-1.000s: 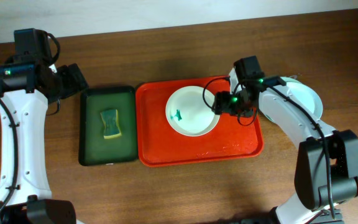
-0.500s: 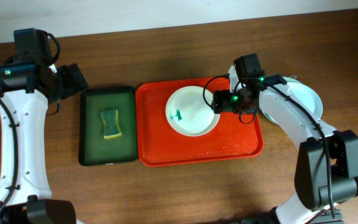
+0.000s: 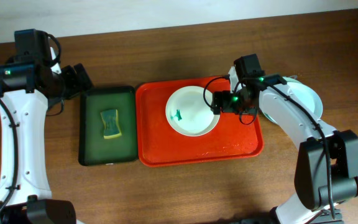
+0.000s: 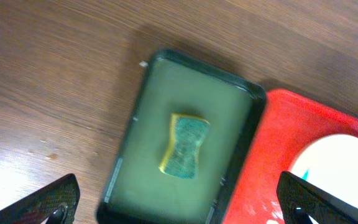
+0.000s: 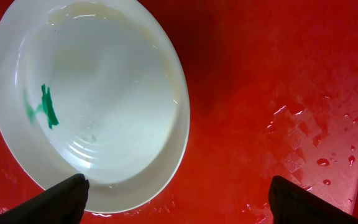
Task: Clean dirty plates on tray and stack at the side
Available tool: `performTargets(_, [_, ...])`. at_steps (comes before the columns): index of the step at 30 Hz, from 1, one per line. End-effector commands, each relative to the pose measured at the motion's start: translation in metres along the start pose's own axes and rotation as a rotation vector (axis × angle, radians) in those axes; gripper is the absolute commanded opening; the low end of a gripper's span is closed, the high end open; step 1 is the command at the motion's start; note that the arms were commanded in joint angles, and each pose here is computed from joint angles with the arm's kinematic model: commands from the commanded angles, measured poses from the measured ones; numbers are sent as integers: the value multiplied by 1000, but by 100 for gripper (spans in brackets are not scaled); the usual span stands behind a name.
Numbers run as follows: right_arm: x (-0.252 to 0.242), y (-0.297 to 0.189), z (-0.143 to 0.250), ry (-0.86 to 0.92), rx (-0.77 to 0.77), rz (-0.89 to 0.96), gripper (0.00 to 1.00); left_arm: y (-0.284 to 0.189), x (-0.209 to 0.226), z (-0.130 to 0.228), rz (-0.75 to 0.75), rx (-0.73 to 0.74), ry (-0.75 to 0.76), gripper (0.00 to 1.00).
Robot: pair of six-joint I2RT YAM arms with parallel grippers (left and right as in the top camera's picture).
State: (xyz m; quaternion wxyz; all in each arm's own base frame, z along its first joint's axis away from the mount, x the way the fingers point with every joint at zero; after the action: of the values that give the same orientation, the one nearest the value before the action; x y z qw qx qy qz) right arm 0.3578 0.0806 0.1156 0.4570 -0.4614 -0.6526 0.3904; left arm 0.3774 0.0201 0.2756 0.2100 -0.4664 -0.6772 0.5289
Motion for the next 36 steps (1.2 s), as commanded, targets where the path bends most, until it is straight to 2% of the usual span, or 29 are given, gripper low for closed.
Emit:
performTargets(1, [1,-2,-5,-16,-10,8,94,7,-8,14,59,80,17,91])
performTargets(3, [1,-2,-5,-16,-10,8,93,15,-7,22,49,108,62,74])
performTargets(6, [1,-2,-5,-16,-10,8,94,27,-10,32,47,131,115,70])
performTargets(13, [1,-2,-5,-16,-10,8,94,56,-11,53,11,199,151,70])
performTargets(20, [1,-2,-5,-16,-9,7,93,88,-23,67,-19,277,255,68])
performTargets(23, [1,-2,-4,-16,-7,8,94,116,-17,74,-99,333,278,67])
performTargets(31, [1,-2,-4,-16,-7,8,93,155,-5,84,-190,411,283,57])
performTargets(36, [1,-2,-4,-16,-7,8,94,161,-7,88,-195,426,293,57])
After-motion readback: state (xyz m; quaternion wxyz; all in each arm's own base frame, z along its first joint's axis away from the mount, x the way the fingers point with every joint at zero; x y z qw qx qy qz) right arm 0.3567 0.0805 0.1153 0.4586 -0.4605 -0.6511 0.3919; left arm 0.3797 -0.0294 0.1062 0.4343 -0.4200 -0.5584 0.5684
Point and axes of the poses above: each gripper's point midway between its finger pads, its own y axis out along the fingers, its own x axis along the line the jaws close on, z = x × y, the point moved 5 cm from there along -y, back along the fingers, and after that the axes turned 10 degrees about -y, right-handed, at the moved point
